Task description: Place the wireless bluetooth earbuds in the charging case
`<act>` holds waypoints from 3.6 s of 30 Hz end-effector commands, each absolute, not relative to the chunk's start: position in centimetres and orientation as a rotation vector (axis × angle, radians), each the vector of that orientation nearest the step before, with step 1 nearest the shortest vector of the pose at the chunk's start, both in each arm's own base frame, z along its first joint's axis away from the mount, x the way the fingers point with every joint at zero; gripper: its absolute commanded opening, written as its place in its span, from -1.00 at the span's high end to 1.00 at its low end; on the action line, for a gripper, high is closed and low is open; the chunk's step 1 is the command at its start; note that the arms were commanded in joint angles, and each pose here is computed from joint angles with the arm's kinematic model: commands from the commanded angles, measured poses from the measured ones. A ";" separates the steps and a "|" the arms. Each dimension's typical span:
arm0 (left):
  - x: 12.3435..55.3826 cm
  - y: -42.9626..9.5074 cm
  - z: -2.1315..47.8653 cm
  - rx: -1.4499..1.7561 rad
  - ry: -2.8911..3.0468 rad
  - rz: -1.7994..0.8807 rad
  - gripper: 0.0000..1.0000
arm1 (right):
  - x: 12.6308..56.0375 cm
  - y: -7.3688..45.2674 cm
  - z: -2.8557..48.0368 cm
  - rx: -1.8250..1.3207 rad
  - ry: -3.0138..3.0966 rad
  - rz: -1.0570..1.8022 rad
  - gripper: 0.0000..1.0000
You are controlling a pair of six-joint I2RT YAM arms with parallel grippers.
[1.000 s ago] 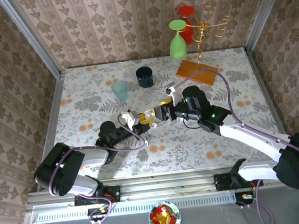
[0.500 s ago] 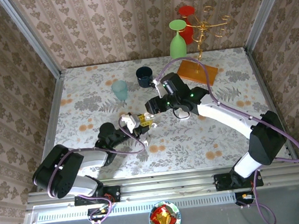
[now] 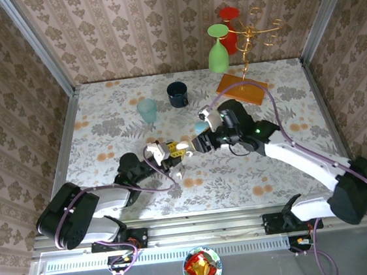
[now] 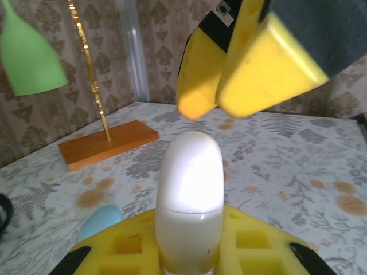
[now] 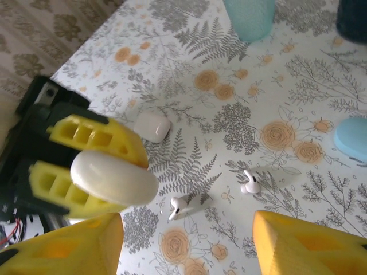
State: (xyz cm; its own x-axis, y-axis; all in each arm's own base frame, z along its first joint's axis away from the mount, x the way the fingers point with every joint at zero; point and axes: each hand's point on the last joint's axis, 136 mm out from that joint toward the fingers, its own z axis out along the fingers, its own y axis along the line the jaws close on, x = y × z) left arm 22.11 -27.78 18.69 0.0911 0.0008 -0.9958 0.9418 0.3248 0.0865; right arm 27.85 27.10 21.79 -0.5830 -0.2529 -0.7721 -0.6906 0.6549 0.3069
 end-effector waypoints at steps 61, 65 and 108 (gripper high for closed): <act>23.6 -24.1 15.4 1.230 1.513 -0.557 -1.00 | 27.5 19.3 5.6 0.111 2.629 0.834 0.57; 24.2 -23.1 14.4 1.277 1.620 -0.448 -1.00 | 27.5 17.7 2.9 0.224 2.706 0.810 0.55; 26.9 -13.0 1.3 1.490 2.427 -0.068 -0.36 | 30.0 15.2 10.2 0.049 2.566 0.637 -0.36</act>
State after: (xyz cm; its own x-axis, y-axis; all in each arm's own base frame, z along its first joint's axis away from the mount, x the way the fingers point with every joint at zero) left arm 26.37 -12.95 1.91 -0.4273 0.8632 -0.2688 0.8755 0.4693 0.1153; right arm 30.47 15.34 9.58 -0.8795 0.1506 -0.4515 -0.0739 0.8939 0.4422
